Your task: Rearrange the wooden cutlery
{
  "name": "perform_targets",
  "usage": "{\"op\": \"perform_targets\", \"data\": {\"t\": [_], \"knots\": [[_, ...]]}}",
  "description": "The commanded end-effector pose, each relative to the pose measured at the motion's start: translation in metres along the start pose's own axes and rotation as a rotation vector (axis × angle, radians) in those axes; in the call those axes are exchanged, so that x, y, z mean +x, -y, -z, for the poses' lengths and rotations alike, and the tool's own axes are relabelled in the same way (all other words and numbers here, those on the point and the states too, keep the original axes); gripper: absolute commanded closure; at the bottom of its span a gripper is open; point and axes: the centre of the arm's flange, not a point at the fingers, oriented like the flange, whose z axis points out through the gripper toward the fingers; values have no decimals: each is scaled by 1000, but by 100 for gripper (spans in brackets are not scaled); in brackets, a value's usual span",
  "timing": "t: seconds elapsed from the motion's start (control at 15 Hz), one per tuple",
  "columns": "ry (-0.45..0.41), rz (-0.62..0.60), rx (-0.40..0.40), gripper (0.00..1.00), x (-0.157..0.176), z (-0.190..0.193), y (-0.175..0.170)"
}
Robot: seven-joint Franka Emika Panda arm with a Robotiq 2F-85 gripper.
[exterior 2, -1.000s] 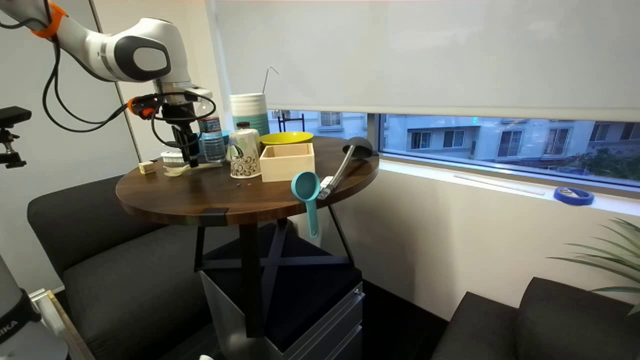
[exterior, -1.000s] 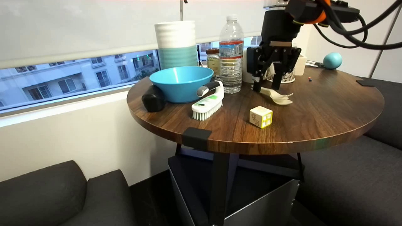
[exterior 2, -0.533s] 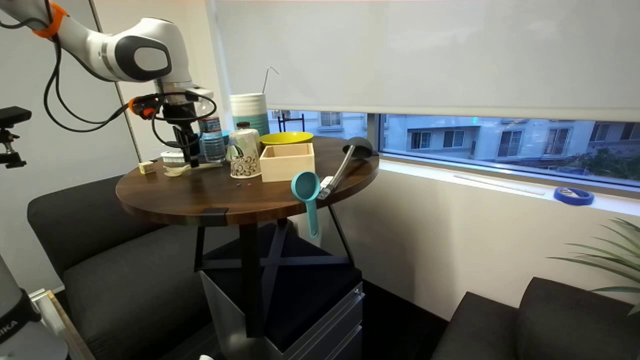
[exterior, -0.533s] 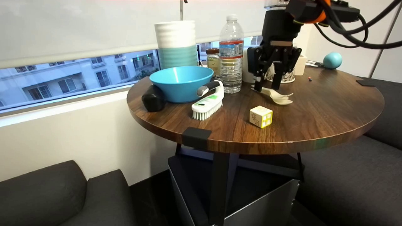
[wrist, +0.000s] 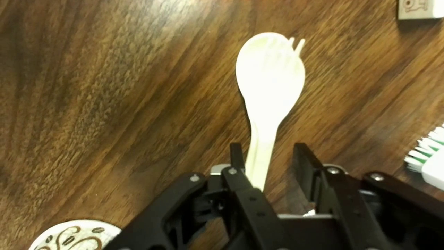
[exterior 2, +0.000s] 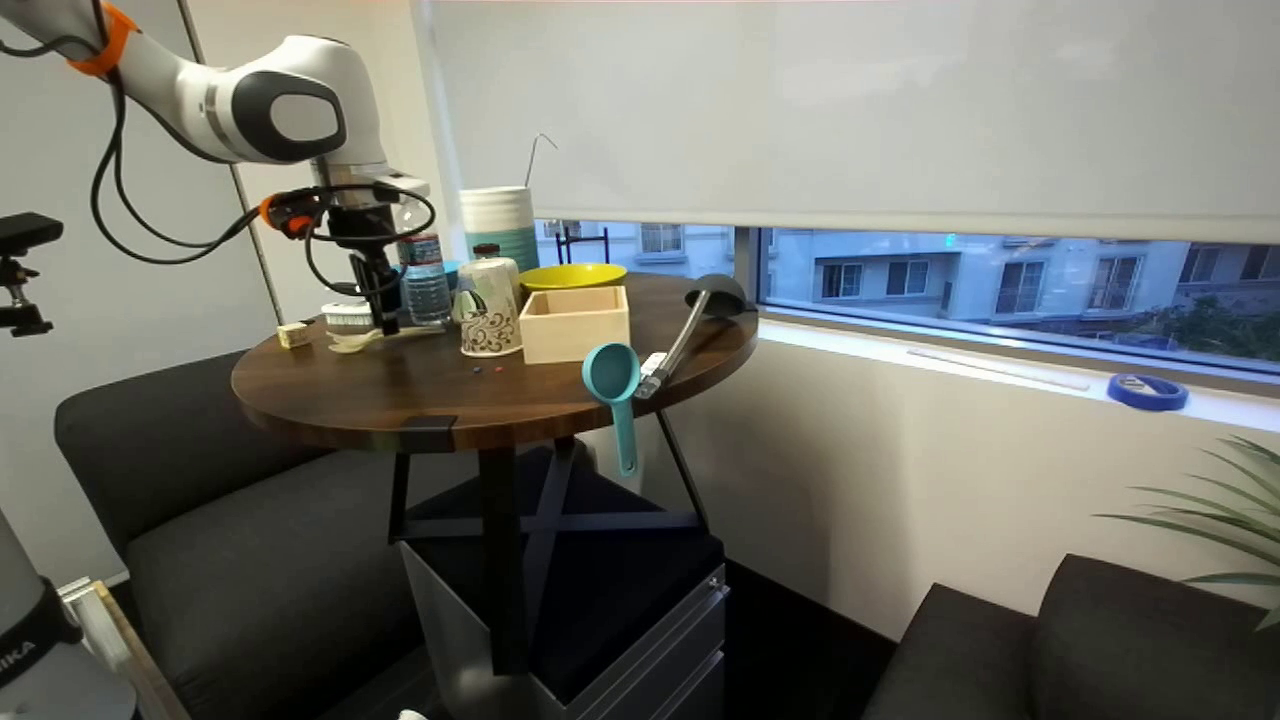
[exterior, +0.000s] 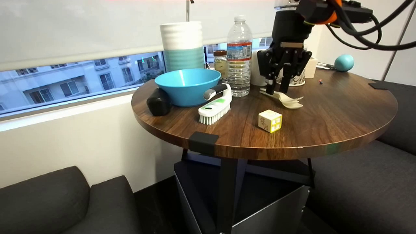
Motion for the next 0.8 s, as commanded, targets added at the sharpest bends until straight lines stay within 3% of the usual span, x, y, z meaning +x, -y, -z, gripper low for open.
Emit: {"op": "perform_targets", "data": {"t": [0.0,0.73], "knots": [[-14,-12,-17,59,2,2,0],[-9,-11,-19,65,1,0,1]]}}
